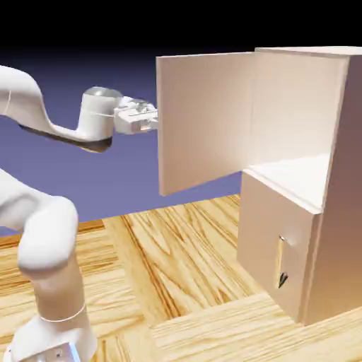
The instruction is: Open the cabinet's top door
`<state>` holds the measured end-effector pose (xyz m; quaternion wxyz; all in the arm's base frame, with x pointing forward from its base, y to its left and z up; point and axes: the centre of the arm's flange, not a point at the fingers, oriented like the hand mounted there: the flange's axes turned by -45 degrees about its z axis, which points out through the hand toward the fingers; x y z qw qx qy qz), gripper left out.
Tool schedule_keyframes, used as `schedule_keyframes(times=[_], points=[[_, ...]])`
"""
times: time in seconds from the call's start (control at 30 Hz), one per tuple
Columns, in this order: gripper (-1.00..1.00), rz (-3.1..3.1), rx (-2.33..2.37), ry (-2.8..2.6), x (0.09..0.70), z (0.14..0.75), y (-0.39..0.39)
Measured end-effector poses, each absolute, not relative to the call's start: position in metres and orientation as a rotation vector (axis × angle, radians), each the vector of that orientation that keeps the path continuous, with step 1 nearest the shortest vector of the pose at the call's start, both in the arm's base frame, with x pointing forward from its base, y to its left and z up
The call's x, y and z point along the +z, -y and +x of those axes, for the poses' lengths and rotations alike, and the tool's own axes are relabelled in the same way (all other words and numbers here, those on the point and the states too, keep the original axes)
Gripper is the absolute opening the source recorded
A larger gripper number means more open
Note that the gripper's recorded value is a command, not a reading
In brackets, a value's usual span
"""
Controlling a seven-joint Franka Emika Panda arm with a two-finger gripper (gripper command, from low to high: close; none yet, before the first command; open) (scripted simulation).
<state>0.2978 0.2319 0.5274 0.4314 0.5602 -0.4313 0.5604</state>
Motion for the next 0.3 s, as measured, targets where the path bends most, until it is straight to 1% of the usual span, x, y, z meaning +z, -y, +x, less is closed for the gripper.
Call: schedule_keyframes(times=[0.3], points=[[-1.0, 1.259, 1.259, 1.176, 0.527, 0.317, -0.285]])
